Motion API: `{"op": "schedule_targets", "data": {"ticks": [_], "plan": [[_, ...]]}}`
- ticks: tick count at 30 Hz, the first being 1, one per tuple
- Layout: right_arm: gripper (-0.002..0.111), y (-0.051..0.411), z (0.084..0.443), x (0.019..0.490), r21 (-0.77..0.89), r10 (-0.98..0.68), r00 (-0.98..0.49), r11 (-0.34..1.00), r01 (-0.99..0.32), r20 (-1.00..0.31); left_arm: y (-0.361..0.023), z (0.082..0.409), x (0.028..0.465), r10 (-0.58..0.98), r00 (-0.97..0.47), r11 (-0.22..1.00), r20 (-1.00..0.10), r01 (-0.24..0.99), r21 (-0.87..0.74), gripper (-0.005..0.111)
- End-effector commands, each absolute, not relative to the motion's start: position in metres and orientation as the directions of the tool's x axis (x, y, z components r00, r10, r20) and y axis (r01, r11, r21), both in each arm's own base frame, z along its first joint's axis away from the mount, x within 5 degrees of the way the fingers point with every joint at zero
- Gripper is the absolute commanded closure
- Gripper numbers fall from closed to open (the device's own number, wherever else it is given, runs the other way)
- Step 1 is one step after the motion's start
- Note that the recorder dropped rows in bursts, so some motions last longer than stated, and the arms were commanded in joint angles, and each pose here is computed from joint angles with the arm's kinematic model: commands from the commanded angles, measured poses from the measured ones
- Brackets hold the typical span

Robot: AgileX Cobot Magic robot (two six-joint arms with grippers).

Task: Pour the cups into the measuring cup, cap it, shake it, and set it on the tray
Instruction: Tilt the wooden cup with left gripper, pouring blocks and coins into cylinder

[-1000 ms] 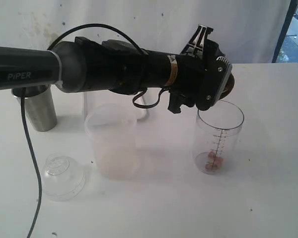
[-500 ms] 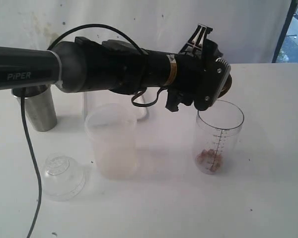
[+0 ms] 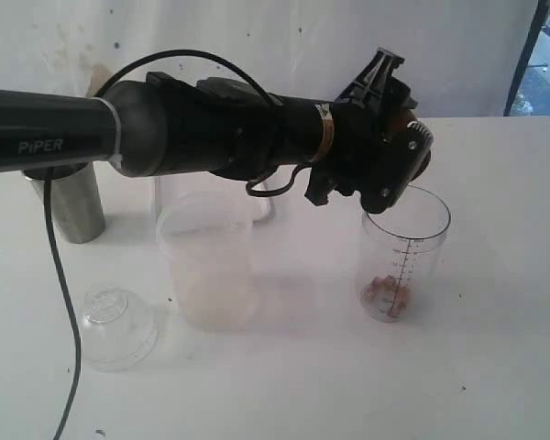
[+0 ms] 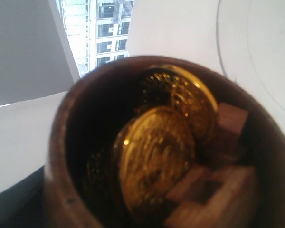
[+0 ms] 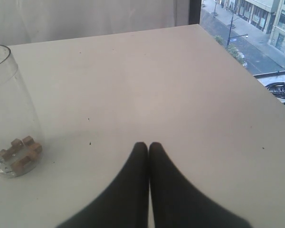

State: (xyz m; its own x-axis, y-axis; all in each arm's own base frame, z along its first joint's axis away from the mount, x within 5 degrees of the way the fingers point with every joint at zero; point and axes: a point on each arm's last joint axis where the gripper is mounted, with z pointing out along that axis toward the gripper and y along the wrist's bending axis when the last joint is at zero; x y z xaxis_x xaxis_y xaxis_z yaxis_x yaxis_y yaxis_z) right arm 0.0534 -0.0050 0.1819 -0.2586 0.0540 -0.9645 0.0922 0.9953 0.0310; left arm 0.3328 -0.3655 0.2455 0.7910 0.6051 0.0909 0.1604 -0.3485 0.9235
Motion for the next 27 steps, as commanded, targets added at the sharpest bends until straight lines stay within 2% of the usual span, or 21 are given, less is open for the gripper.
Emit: {"op": "schedule_targets", "data": {"ticks": [1,20,27], "plan": [[0.108,-0.005,0.182,0.053,0.032,0.054,-0.25,0.995,0.09,-0.967,-0.367,0.252,0.33,0.617,0.78,-0.342,0.104,0.147,0.928,0.107],[0.108,-0.005,0.182,0.053,0.032,0.054,-0.25,0.995,0.09,-0.967,-0.374,0.253,0.322,0.637,0.744,-0.396,0.202,0.091,0.914,0.107],[0.108,-0.005,0.182,0.053,0.032,0.054,-0.25,0.995,0.09,-0.967,-0.379,0.254,0.316,0.675,0.69,-0.421,0.26,0.071,0.904,0.107]]}}
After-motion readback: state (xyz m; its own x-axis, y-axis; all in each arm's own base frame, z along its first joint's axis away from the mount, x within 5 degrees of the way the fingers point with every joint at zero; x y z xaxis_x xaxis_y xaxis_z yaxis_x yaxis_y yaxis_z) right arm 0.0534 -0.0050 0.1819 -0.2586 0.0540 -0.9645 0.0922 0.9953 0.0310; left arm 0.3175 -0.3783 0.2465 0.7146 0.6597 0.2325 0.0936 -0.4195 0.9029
